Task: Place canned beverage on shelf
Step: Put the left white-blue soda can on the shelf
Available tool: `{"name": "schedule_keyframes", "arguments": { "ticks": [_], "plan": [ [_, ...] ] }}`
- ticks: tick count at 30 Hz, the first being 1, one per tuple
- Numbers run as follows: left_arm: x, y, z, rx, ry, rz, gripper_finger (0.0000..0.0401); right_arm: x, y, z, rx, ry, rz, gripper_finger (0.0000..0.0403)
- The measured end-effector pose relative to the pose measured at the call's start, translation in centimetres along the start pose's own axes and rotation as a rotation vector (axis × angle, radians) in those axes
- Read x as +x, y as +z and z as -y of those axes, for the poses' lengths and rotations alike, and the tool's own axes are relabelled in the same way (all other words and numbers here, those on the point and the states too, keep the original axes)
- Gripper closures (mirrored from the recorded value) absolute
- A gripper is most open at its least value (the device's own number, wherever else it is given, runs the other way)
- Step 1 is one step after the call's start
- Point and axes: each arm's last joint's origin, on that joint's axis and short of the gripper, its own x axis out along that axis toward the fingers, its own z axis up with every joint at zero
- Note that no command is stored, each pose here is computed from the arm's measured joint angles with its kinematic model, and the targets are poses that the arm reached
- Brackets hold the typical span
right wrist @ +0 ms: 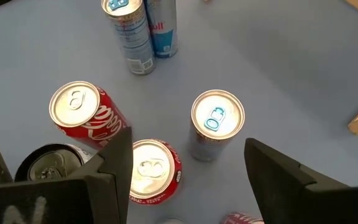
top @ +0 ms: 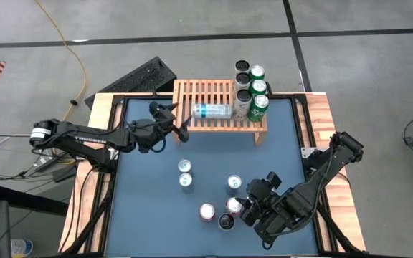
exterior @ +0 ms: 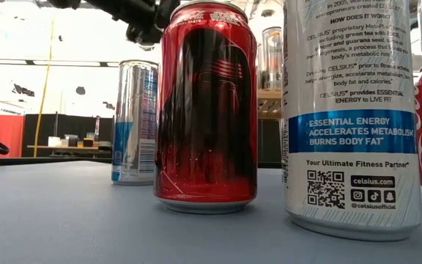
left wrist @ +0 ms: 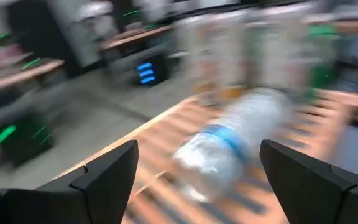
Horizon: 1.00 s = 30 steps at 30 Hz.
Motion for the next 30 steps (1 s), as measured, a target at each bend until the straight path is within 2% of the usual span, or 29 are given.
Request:
{"name": "schedule_keyframes", "arguments": {
  "ticks": [4,8,11,14,19,24,30],
  "plan": [
    [0.1,2.3,0.8,0.091,-0.231,0.010,0.0078,-0.1,-0.1,0.0,-0.004,0.004,0.000,0.0159],
    [0.9,5.7,0.2,0.187,-0.366,-0.118,0.0079,-0.1,-0.1,-0.1,-0.002,0.008,-0.004,0.0159],
    [2.6,6.9,0.0,0.294,-0.439,-0.224,0.0079,-0.1,-0.1,-0.1,-0.002,0.009,-0.009,0.0159],
    [5.0,7.4,0.0,0.357,-0.525,-0.290,0.0079,-0.1,-0.1,-0.1,0.000,0.012,-0.008,0.0159],
    [9.1,7.6,0.3,0.461,-0.570,-0.356,0.0079,-0.3,-0.3,-0.4,0.012,0.036,-0.004,0.0159],
    [11.8,8.0,0.2,0.468,-0.662,-0.370,0.0079,-0.6,-0.6,-0.5,0.005,0.047,-0.010,0.0159],
    [14.1,5.7,-0.2,0.474,-0.692,-0.476,0.0079,-0.7,-0.8,-0.2,0.026,0.026,-0.018,0.0159]
  ]
}}
